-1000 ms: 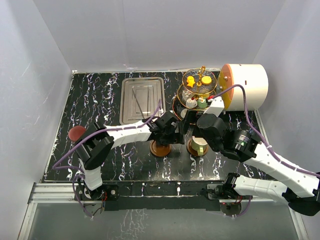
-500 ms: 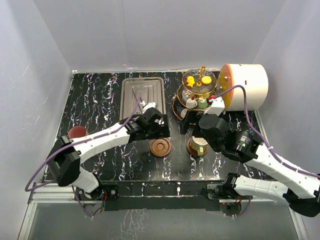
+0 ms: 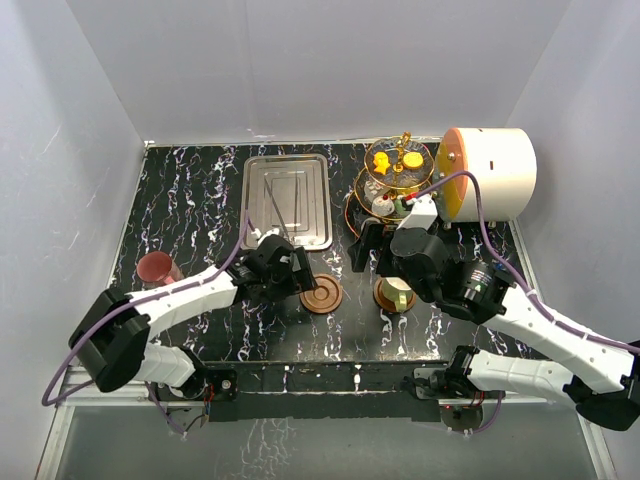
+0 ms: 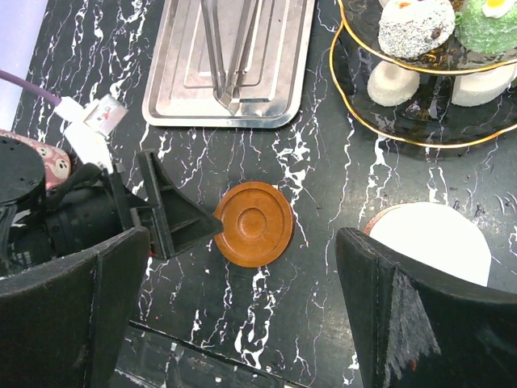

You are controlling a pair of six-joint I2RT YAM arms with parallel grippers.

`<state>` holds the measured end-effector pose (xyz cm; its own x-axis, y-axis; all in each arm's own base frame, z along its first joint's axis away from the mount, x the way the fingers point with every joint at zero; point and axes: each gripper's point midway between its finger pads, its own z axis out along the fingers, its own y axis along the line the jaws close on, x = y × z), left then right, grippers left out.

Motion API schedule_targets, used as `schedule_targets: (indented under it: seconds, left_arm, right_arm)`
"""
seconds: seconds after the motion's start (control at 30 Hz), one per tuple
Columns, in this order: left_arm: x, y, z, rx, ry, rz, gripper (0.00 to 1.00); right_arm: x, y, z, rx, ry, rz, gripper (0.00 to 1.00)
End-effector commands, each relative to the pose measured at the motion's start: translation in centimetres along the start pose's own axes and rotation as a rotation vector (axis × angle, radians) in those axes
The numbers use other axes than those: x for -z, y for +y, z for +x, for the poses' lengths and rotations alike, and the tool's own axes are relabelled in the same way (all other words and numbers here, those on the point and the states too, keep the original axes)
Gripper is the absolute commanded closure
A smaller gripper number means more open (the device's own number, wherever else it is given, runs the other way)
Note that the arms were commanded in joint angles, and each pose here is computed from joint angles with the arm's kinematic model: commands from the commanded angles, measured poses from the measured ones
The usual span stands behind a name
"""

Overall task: Serve the afternoon tea
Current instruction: Move the coaster to the center of the board, then adjust the coaster at the center of the board.

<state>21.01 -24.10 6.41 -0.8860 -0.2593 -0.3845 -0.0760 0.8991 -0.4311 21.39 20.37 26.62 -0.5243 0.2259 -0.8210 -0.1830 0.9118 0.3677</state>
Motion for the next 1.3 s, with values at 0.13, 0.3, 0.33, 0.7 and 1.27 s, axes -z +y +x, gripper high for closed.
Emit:
schedule_targets:
  seconds: [0.13,0.3,0.33,0.7,1.27]
  left_arm:
    - [-2.6,-2.5,1.3,0.038,0.088,0.095,0.01]
    - [-3.3,-3.3,1.1,0.038,0.091,0.120,0.01]
    - [-3.5,-3.5,1.0,0.036,0.091,0.122,0.01]
    - [-1.1,-4.5,-2.6,-0.009,-0.019,0.108,0.01]
    - [17.3,12.8,-17.4,0.036,-0.392,-0.471,0.01]
  right_arm:
    - [-0.2,1.1,-1.0,-0.017,-0.036,-0.038,0.02]
    - [-0.3,1.0,-0.8,-0.013,-0.031,-0.035,0.02]
    - [-0.4,1.0,-0.8,-0.013,-0.032,-0.034,0.02]
    - [-0.7,1.2,-0.6,0.001,-0.023,-0.035,0.02]
    - [-1.8,3.1,-0.3,0.020,-0.008,-0.096,0.02]
